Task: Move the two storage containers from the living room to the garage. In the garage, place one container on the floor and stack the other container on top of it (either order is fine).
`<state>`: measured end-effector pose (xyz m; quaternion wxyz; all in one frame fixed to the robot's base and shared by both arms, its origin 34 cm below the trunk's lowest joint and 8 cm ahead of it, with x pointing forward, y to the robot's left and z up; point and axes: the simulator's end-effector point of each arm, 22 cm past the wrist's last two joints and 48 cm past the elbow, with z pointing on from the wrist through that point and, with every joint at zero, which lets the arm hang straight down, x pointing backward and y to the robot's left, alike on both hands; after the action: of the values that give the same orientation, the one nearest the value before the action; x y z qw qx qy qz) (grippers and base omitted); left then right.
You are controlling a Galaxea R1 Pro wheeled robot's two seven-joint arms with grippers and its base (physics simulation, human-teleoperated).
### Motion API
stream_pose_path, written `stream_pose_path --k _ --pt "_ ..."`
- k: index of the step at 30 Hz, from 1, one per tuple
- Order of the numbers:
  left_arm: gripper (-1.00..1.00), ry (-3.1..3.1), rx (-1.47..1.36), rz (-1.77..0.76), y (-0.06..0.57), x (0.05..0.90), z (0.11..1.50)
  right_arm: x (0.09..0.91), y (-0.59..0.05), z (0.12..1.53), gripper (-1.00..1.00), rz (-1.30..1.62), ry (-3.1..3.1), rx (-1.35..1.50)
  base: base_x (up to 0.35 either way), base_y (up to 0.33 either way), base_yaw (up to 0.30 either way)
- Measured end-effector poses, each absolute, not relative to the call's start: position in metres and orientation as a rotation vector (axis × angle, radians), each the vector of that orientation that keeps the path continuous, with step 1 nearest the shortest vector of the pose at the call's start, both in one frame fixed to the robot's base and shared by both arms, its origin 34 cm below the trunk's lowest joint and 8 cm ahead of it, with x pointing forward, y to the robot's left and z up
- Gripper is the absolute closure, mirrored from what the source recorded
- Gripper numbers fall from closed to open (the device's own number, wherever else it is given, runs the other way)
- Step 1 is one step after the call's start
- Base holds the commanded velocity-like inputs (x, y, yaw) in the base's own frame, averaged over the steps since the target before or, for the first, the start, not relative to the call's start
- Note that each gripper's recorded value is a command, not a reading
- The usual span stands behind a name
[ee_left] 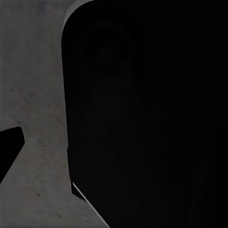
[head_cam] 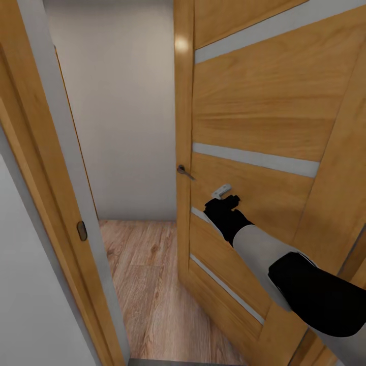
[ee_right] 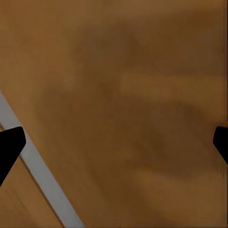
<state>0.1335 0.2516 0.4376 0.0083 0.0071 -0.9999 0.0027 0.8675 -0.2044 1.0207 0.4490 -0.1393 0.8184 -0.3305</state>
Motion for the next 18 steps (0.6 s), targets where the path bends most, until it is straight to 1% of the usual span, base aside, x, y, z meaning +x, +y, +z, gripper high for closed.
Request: stream_pose_path --k 18 --pt "-1.00 -3.125 0.022 0.008 0.252 0.133 0.438 0.873 -0.226 1.048 -1.00 -0.840 2.033 -0.255 0.000 0.000 0.000"
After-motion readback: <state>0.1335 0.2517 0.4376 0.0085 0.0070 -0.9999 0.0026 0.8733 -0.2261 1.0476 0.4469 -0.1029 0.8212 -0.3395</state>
